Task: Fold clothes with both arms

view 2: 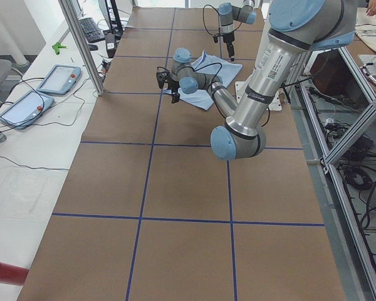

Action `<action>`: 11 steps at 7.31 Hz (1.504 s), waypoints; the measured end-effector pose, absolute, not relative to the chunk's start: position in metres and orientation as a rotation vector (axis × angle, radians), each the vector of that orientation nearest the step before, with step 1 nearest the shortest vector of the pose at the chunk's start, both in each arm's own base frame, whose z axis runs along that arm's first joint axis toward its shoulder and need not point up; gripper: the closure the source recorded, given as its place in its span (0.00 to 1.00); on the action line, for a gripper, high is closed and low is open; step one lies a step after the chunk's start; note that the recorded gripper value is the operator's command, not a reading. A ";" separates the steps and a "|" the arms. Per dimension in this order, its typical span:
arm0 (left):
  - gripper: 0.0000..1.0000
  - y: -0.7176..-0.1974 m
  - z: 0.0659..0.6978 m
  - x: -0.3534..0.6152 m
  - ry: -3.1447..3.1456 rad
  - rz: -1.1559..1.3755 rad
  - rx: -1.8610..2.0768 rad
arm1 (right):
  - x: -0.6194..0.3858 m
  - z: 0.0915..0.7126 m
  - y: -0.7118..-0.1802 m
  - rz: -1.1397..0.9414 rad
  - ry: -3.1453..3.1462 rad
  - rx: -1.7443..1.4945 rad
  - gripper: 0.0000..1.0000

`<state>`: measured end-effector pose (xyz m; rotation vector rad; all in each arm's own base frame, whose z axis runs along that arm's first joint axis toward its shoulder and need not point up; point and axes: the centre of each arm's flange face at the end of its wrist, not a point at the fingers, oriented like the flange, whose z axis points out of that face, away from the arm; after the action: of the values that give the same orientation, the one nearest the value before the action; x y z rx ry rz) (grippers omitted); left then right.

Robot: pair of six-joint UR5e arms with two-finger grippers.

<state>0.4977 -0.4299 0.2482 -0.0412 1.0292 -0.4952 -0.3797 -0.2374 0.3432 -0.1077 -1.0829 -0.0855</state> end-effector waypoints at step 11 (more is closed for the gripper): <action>0.99 -0.321 0.282 0.556 0.874 -0.671 -0.247 | -0.362 0.326 -0.302 0.043 -1.118 0.007 0.00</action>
<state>0.5556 -0.3210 0.2818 -0.2466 0.8740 -0.6715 -0.3622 -0.3016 0.3259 0.0066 -1.1180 0.0426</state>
